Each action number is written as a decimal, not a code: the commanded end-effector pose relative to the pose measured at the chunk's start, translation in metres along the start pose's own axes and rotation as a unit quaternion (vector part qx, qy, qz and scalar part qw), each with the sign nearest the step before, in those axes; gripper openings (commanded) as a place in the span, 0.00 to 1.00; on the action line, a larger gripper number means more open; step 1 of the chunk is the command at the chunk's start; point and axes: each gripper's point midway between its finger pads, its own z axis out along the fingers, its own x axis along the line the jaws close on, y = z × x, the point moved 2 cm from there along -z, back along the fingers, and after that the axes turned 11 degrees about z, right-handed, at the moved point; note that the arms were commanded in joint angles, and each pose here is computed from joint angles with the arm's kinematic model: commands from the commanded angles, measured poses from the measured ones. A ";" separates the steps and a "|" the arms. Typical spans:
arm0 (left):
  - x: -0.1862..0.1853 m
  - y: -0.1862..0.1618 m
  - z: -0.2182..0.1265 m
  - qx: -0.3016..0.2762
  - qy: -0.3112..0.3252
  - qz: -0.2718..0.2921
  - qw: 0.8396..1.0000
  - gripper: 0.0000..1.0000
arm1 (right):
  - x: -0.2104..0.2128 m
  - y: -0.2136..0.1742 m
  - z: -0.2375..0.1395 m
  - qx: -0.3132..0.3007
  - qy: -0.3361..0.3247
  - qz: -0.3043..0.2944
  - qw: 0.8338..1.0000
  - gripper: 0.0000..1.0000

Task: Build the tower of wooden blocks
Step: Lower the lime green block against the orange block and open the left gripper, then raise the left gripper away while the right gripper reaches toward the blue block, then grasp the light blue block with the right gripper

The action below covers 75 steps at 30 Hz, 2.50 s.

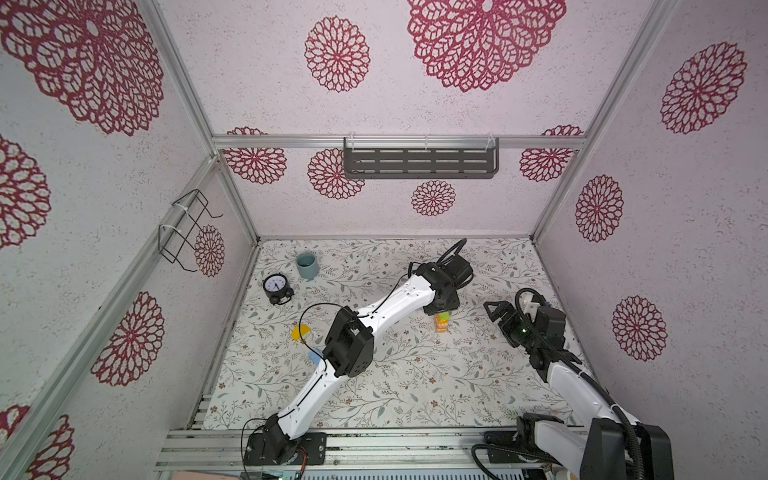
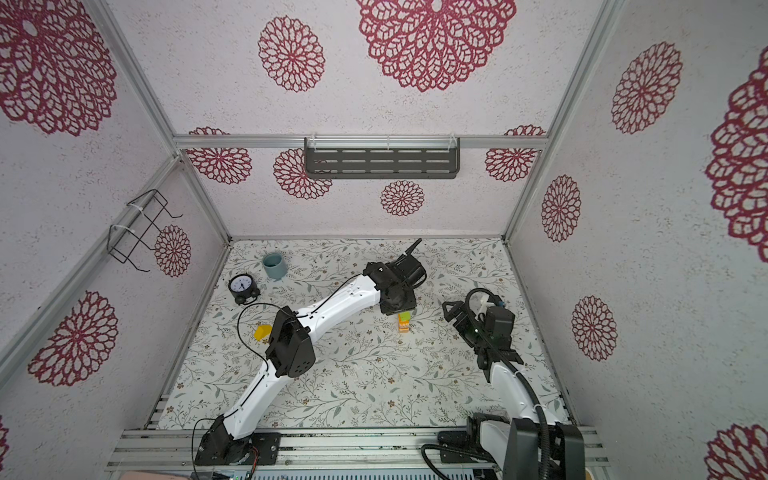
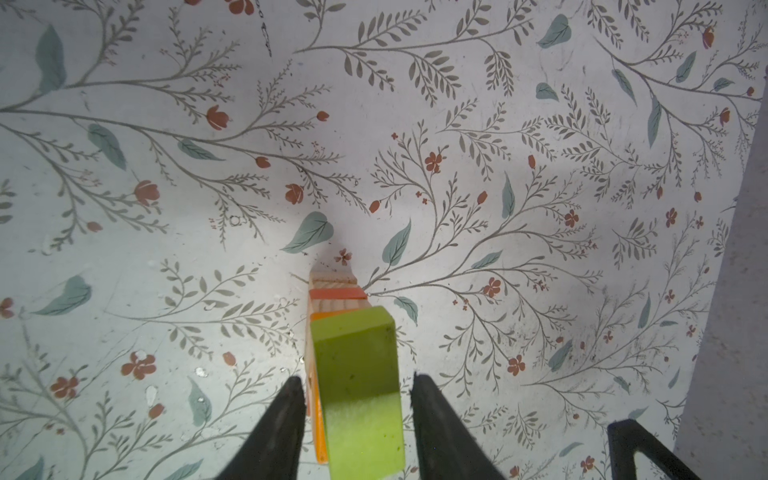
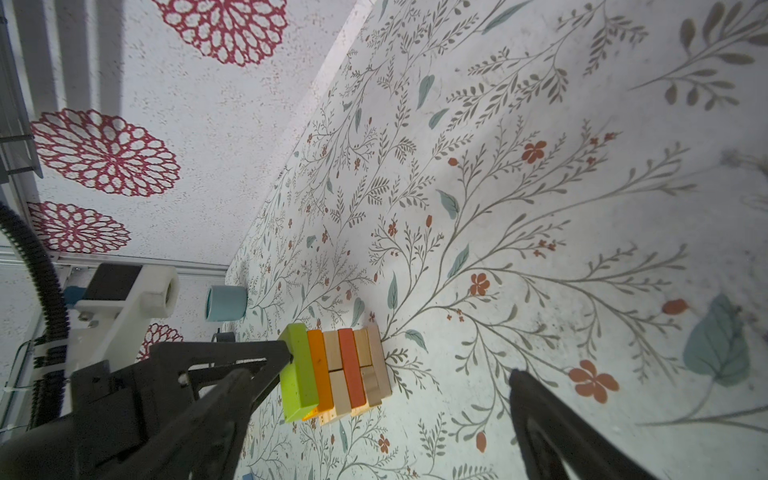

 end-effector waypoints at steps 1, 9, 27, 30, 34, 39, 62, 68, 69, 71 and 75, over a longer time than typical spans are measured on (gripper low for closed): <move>-0.005 0.009 -0.018 -0.024 -0.009 -0.002 1.000 0.54 | 0.009 0.003 -0.002 -0.004 0.019 -0.011 1.000 0.99; 0.000 0.028 -0.050 -0.060 -0.012 0.009 0.998 0.86 | 0.021 0.003 -0.009 -0.002 0.029 -0.061 0.998 0.99; 0.117 0.044 -0.163 -0.137 0.036 0.008 0.990 0.97 | 0.078 -0.027 0.009 0.085 -0.024 -0.198 0.976 0.90; 0.152 0.034 -0.174 -0.145 0.043 -0.011 0.988 0.97 | 0.100 -0.044 0.022 0.108 -0.017 -0.223 0.969 0.79; 0.204 0.018 -0.198 -0.161 0.049 -0.046 0.985 0.97 | 0.132 -0.073 0.046 0.132 -0.021 -0.267 0.954 0.76; 0.263 -0.003 -0.229 -0.182 0.055 -0.083 0.978 0.97 | 0.165 -0.122 0.082 0.169 -0.027 -0.319 0.932 0.73; 0.391 -0.088 -0.293 -0.261 0.085 -0.240 0.931 0.97 | 0.218 -0.395 0.168 0.319 -0.007 -0.496 0.808 0.71; 0.393 -0.089 -0.292 -0.259 0.081 -0.246 0.931 0.97 | 0.202 -0.429 0.162 0.330 -0.006 -0.517 0.790 0.71; 0.393 -0.088 -0.294 -0.264 0.081 -0.246 0.929 0.97 | 0.200 -0.434 0.161 0.334 -0.005 -0.518 0.787 0.71; 0.392 -0.087 -0.299 -0.271 0.081 -0.244 0.928 0.97 | 0.195 -0.443 0.160 0.340 -0.003 -0.520 0.784 0.71; 0.394 -0.089 -0.304 -0.274 0.088 -0.246 0.926 0.97 | 0.190 -0.456 0.158 0.345 0.000 -0.524 0.779 0.71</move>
